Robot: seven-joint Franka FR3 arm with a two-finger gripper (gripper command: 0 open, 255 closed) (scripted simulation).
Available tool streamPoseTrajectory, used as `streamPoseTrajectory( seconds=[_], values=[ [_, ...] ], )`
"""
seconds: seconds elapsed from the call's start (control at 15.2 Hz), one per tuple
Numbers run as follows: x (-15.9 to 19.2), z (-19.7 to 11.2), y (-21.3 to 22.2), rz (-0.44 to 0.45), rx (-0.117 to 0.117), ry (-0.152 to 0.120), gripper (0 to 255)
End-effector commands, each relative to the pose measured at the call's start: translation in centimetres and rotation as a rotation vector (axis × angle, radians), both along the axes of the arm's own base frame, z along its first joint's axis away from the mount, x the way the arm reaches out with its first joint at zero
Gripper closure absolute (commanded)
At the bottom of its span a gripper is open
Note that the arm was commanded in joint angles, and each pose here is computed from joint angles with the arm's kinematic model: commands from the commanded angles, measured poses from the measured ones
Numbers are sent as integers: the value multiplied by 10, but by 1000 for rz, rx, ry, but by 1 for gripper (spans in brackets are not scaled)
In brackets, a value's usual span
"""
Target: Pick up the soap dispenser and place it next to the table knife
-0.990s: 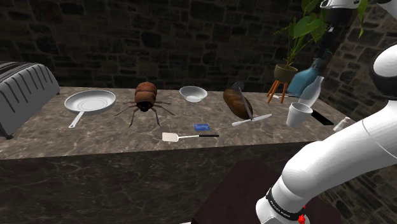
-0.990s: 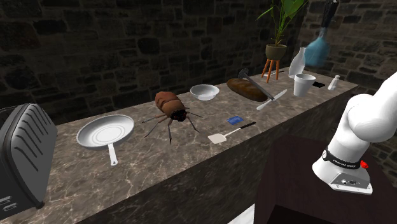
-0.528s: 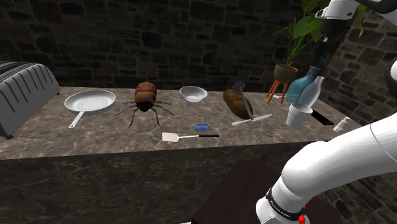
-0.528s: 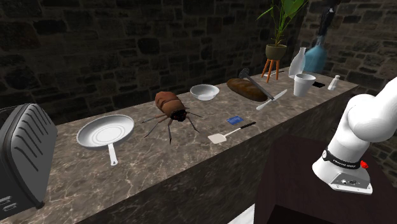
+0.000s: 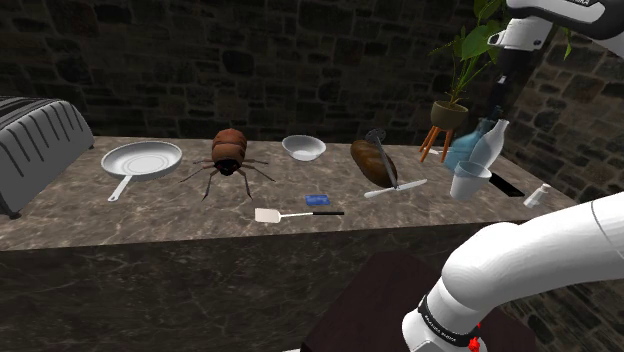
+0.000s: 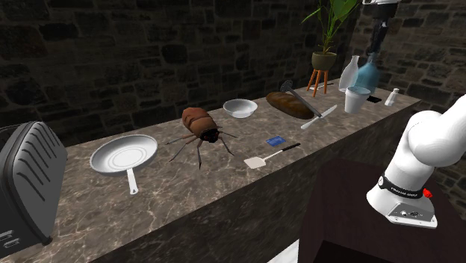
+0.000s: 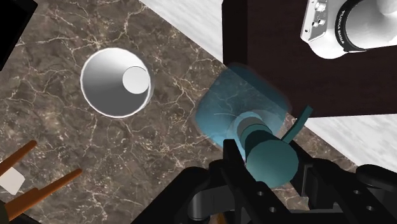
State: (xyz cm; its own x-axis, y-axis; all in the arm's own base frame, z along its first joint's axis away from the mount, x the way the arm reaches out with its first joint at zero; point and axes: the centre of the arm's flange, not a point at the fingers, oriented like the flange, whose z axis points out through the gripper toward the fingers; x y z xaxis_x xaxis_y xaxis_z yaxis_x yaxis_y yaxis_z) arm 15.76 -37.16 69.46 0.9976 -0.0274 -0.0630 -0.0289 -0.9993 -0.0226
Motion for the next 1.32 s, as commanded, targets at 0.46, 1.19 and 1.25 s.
streamPoseTrajectory(
  seconds=[0.46, 1.19, 1.25],
  values=[
    [0, -49, 0, 0, 0, 0, 255],
    [0, -107, 0, 0, 0, 0, 255],
    [0, -112, 0, 0, 0, 0, 255]
  ],
)
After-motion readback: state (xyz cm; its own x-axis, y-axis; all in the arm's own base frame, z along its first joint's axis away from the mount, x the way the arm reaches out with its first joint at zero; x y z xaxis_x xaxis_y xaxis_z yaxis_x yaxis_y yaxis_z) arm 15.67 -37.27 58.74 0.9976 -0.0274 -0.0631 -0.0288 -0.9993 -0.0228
